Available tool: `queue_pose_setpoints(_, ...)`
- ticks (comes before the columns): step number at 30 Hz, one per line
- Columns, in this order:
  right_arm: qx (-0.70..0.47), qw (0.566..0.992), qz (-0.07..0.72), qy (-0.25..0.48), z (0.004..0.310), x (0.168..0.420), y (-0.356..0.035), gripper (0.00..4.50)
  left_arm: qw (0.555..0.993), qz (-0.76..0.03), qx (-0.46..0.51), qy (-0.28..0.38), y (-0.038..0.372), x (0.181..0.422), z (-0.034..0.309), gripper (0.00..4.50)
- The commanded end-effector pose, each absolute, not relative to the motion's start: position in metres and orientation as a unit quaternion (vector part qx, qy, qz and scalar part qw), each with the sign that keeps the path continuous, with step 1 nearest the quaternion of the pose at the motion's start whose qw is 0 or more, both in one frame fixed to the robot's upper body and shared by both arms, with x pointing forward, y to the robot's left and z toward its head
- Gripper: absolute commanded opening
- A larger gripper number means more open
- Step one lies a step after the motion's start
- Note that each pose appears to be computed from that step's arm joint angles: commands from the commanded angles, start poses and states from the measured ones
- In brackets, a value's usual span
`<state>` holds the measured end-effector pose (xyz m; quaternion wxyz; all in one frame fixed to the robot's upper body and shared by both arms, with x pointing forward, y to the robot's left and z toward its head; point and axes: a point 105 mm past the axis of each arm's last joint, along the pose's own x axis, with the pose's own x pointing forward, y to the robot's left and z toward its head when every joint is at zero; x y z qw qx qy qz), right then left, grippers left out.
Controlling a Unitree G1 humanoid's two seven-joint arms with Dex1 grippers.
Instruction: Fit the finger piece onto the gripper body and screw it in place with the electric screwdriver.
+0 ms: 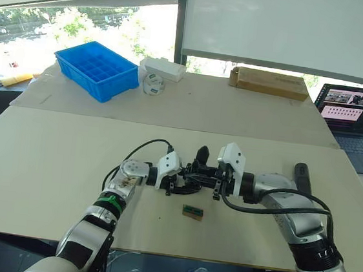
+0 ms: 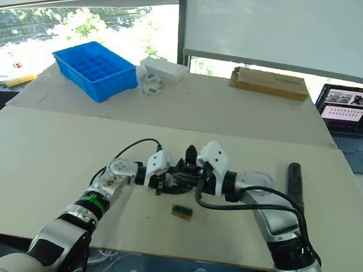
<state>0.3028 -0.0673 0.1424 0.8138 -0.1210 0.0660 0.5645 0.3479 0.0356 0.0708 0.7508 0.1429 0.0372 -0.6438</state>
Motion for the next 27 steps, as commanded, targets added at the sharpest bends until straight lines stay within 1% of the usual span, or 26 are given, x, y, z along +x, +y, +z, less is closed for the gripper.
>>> queue_pose_setpoints(1,-0.12,0.822,0.528,0.175,0.093,0.308,-0.08,0.41,0.738,-0.658,0.143,0.049,0.032,0.341,0.063,2.3)
queue_pose_setpoints(11,-0.141,0.815,0.54,0.155,0.092,0.304,-0.082,0.41,0.741,-0.655,0.143,0.05,0.033,0.341,0.062,2.3)
queue_pose_setpoints(19,-0.155,0.819,0.539,0.122,0.105,0.306,-0.083,0.41,0.741,-0.654,0.142,0.051,0.033,0.341,0.062,2.3)
queue_pose_setpoints(27,-0.147,0.813,0.552,0.114,0.111,0.302,-0.08,0.41,0.739,-0.656,0.143,0.051,0.032,0.342,0.063,2.3)
